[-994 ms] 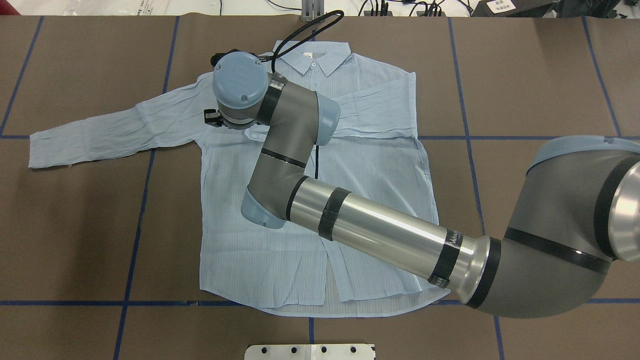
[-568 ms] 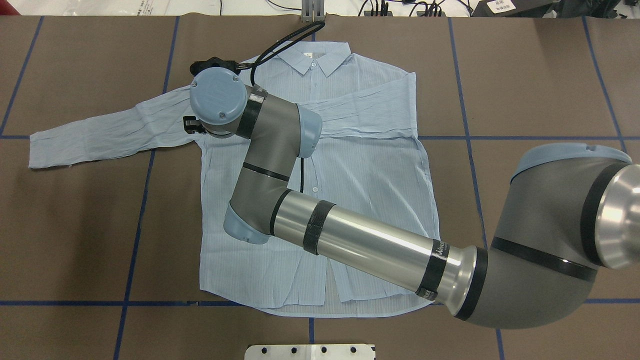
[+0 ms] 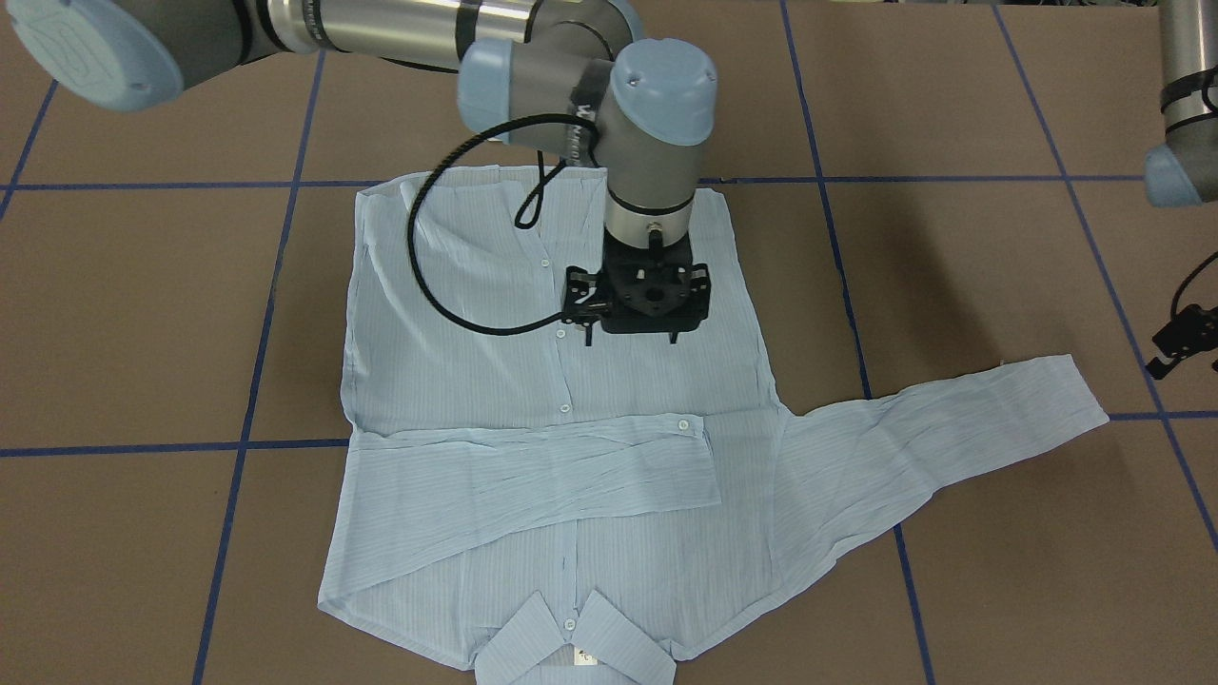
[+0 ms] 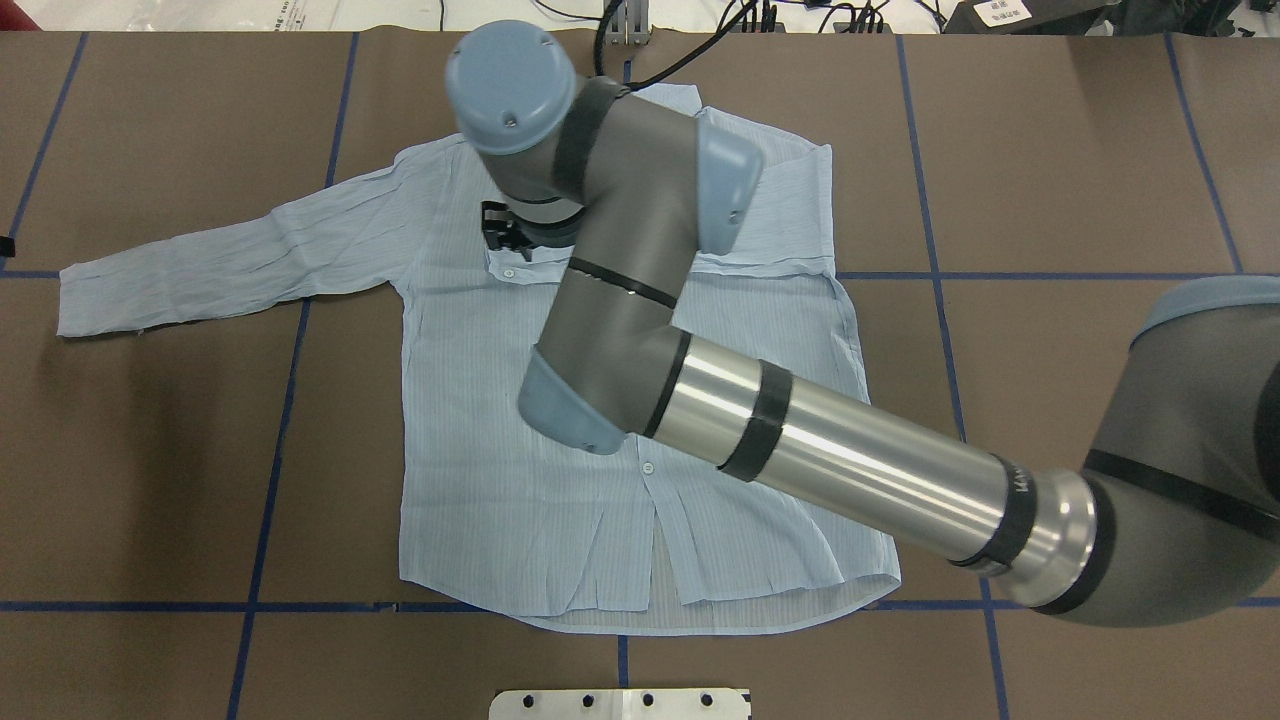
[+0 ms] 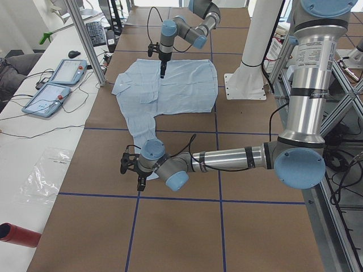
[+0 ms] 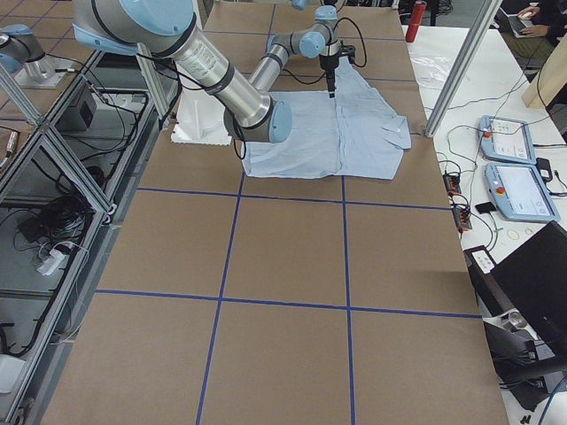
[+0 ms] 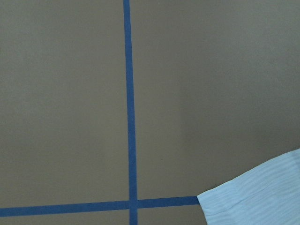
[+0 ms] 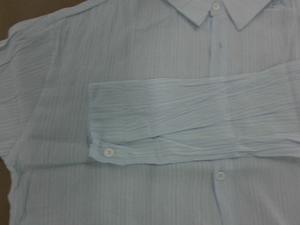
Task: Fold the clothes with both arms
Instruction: 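Carry the held sleeve with the right gripper across the shirt body, then release the sleeve and raise the right gripper while the left gripper grasps the other cuff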
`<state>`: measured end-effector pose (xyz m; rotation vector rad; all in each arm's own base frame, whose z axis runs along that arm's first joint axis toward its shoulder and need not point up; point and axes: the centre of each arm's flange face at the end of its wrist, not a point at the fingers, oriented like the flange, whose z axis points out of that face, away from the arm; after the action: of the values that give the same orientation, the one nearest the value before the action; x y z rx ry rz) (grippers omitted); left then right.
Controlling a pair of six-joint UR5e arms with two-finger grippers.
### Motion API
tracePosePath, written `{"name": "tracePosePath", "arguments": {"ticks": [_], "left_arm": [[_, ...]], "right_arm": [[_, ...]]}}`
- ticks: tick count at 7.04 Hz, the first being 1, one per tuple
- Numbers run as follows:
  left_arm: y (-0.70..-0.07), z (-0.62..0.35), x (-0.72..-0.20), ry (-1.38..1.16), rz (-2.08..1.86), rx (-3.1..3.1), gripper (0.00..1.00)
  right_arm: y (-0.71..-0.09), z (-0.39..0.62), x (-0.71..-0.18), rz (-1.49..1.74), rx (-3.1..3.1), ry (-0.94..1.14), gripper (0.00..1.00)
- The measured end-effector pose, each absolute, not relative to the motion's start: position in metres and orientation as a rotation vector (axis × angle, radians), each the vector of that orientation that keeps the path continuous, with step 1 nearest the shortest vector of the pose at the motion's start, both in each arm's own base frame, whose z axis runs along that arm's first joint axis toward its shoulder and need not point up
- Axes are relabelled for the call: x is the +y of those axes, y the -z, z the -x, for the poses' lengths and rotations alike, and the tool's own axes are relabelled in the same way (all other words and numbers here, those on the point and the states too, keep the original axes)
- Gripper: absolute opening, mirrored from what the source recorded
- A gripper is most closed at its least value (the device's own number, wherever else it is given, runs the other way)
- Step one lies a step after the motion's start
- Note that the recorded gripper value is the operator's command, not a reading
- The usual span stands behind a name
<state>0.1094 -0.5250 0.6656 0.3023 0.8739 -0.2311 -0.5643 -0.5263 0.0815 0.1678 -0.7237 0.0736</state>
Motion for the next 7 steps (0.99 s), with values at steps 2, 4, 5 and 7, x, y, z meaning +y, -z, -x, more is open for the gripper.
{"name": "tracePosePath", "arguments": {"ticks": [2, 4, 5, 7], "left_arm": [[-0.660, -0.166, -0.492, 0.337, -0.276, 0.901, 0.82], [-0.663, -0.179, -0.470, 0.362, -0.272, 0.882, 0.68], [-0.666, -0.181, -0.466, 0.367, -0.273, 0.868, 0.65], [-0.669, -0.183, -0.466, 0.371, -0.275, 0.854, 0.58]], "right_arm": [[-0.166, 0.463, -0.534, -0.157, -0.694, 0.011, 1.00], [-0.213, 0.402, -0.534, -0.138, -0.709, 0.071, 1.00], [-0.220, 0.391, -0.531, -0.136, -0.717, 0.080, 1.00], [-0.226, 0.385, -0.529, -0.132, -0.721, 0.082, 1.00]]}}
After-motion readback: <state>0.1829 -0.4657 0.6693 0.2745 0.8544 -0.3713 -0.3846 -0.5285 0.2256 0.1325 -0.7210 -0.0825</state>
